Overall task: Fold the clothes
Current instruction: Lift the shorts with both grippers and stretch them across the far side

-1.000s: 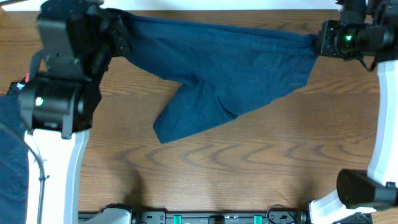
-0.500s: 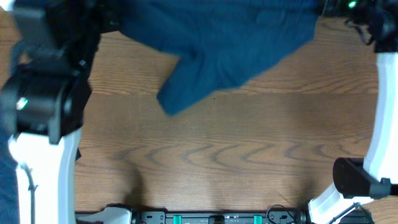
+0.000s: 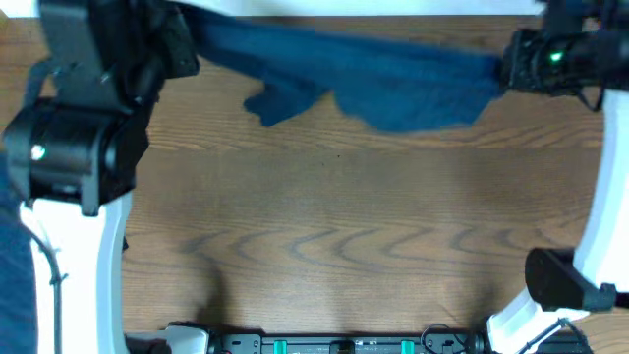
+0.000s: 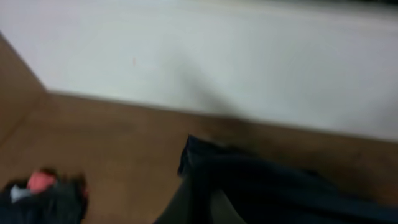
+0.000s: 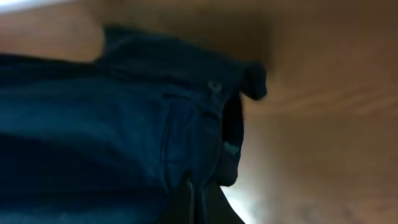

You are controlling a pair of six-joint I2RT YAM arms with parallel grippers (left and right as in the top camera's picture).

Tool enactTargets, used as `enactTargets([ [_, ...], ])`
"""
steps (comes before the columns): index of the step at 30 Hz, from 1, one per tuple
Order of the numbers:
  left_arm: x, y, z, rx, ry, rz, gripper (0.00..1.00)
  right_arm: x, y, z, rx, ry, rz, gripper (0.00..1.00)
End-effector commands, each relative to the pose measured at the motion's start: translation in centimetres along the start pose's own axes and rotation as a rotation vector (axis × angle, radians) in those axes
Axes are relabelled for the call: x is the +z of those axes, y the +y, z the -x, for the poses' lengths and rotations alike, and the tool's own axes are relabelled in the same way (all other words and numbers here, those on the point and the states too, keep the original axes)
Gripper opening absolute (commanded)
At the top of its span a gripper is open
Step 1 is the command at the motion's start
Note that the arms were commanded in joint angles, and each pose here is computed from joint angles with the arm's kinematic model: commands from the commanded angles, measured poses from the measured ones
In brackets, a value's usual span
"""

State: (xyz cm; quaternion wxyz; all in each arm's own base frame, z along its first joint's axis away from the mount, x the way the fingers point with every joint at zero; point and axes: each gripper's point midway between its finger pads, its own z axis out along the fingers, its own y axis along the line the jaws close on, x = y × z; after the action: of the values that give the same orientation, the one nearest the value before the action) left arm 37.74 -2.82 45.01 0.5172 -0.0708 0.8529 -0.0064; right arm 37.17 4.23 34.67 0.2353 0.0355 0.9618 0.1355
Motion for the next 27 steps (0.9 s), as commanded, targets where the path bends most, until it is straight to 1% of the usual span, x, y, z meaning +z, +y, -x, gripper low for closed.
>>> enactTargets([
  [1, -1.7, 3.0, 0.8, -0.085, -0.049, 0.137, 0.06, -0.2, -0.7, 0.1, -0.093, -0.017, -0.074, 0.01],
  [4, -3.0, 1.6, 1.0, -0.077, -0.068, 0.078, 0.06, -1.4, 1.6, 0.7, -0.151, -0.085, -0.041, 0.01],
  [9, -7.8, 0.8, 2.1, -0.072, -0.163, 0.01, 0.06, -4.1, 5.0, 0.6, -0.228, -0.189, 0.014, 0.01],
  [15, -14.0, 0.4, 2.1, -0.074, -0.248, -0.089, 0.06, -7.4, 6.2, -0.3, -0.26, -0.272, 0.041, 0.01],
  [18, -15.7, 0.6, 1.8, -0.077, -0.268, -0.115, 0.06, -8.7, 5.2, 0.2, -0.199, -0.326, -0.016, 0.01],
  [22, -15.1, 1.1, 1.8, -0.077, -0.261, -0.07, 0.06, -8.5, 4.0, 1.2, -0.14, -0.351, -0.057, 0.01],
  [25, -12.7, 1.0, 2.0, -0.067, -0.234, -0.01, 0.06, -7.1, 3.1, 2.0, -0.094, -0.326, -0.071, 0.01],
  [27, -9.9, 0.3, 1.8, -0.05, -0.19, 0.019, 0.06, -5.4, 2.6, 2.4, -0.077, -0.282, -0.063, 0.01],
])
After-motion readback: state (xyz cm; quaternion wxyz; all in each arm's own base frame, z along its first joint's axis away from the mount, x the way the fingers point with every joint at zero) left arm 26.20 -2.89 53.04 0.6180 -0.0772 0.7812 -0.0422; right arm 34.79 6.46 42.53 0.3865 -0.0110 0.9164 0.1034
